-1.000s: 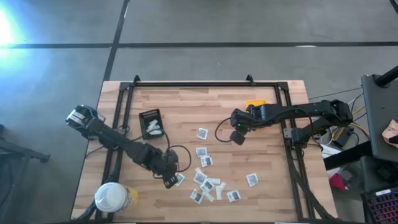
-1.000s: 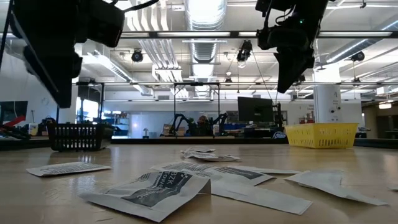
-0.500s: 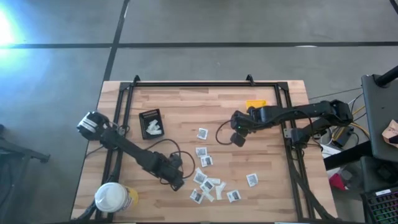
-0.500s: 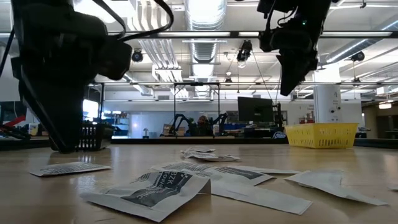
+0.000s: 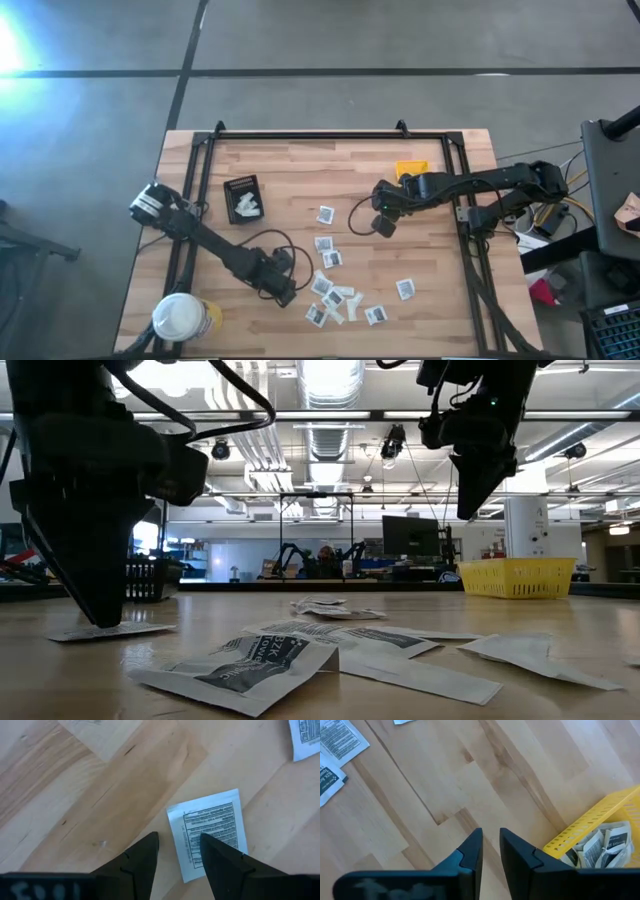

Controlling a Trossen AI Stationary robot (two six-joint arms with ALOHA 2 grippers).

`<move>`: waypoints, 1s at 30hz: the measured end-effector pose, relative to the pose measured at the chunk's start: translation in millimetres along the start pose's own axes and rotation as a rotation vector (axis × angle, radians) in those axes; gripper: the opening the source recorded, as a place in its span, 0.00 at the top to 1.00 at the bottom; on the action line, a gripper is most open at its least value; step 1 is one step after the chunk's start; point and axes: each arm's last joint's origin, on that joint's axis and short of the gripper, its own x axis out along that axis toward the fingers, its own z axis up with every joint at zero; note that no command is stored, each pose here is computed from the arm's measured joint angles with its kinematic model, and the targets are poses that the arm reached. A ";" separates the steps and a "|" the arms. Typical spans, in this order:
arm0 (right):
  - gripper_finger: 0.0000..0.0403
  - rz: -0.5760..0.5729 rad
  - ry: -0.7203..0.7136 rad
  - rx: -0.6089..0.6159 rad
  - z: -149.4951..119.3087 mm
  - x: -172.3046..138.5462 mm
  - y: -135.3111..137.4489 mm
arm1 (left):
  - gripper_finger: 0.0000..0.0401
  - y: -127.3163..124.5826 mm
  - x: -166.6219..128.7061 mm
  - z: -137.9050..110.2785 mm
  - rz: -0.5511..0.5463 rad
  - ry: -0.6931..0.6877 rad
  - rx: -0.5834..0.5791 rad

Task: Pick & Place First Aid Supplies
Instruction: Put the black pad into the yellow bin

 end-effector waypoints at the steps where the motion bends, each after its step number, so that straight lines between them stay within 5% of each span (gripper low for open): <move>1: 0.85 0.000 0.000 0.000 0.0 0.0 0.0 | 0.58 0.9 0.9 -0.5 0.014 0.003 -0.003; 7: 0.86 0.000 -0.001 0.000 0.0 0.1 0.0 | 0.63 3.7 6.1 -2.3 0.059 0.014 -0.006; 23: 0.82 0.006 -0.010 0.001 0.7 0.0 0.9 | 0.98 6.4 7.1 -3.4 0.083 0.016 0.043; 30: 0.85 0.016 -0.014 -0.017 -1.7 -1.2 5.4 | 0.99 3.3 -3.2 -1.2 0.055 -0.008 0.083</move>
